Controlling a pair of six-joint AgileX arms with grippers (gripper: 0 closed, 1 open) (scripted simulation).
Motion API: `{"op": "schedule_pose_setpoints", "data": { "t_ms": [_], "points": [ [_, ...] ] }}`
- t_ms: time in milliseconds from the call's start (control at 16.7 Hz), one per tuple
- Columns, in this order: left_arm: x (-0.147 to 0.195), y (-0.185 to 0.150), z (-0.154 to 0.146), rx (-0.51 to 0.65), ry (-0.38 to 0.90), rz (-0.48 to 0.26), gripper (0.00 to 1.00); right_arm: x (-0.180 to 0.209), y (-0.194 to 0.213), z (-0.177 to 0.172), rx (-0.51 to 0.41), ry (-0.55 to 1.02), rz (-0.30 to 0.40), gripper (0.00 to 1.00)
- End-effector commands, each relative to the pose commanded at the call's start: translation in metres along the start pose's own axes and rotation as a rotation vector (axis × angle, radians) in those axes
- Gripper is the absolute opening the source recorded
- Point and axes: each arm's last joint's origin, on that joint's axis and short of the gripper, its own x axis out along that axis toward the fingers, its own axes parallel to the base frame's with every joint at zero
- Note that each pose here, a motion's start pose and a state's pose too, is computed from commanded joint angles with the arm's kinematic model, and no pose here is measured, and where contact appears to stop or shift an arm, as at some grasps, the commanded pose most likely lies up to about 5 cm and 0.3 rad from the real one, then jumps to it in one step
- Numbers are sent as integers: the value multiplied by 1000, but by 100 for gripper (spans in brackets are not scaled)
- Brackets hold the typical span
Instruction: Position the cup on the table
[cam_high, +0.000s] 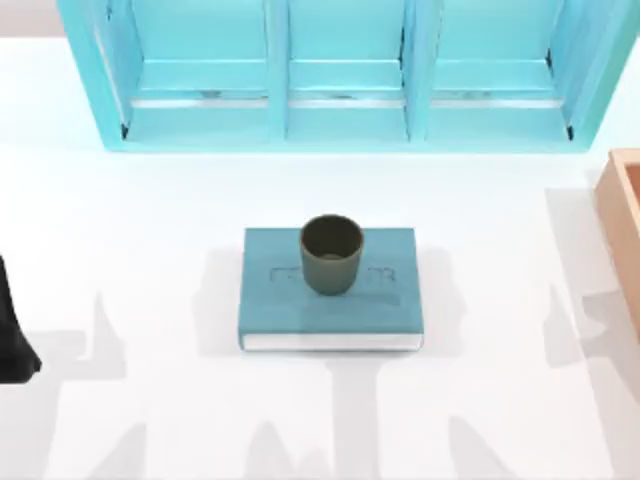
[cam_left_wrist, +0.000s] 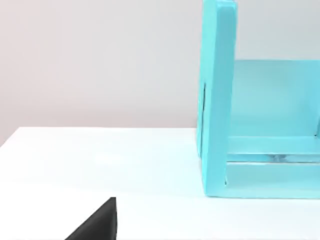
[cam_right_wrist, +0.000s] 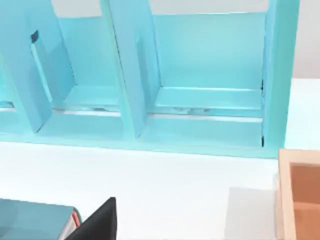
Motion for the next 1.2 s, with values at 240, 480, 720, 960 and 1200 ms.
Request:
{"op": "schedule_pose_setpoints", "data": {
  "t_ms": [240, 480, 720, 960, 1200],
  "points": [
    [0, 0, 0, 0, 0, 0, 100, 14, 34, 81, 68, 202, 162, 100],
    [0, 0, 0, 0, 0, 0, 100, 52, 85, 150, 126, 448, 266, 100],
    [0, 0, 0, 0, 0, 0, 100, 108, 150, 175, 152, 719, 263, 100],
    [0, 0, 0, 0, 0, 0, 100, 160, 213, 165, 149, 928, 171, 100],
    [0, 0, 0, 0, 0, 0, 100, 201, 255, 133, 132, 1058, 30, 100]
  ]
}}
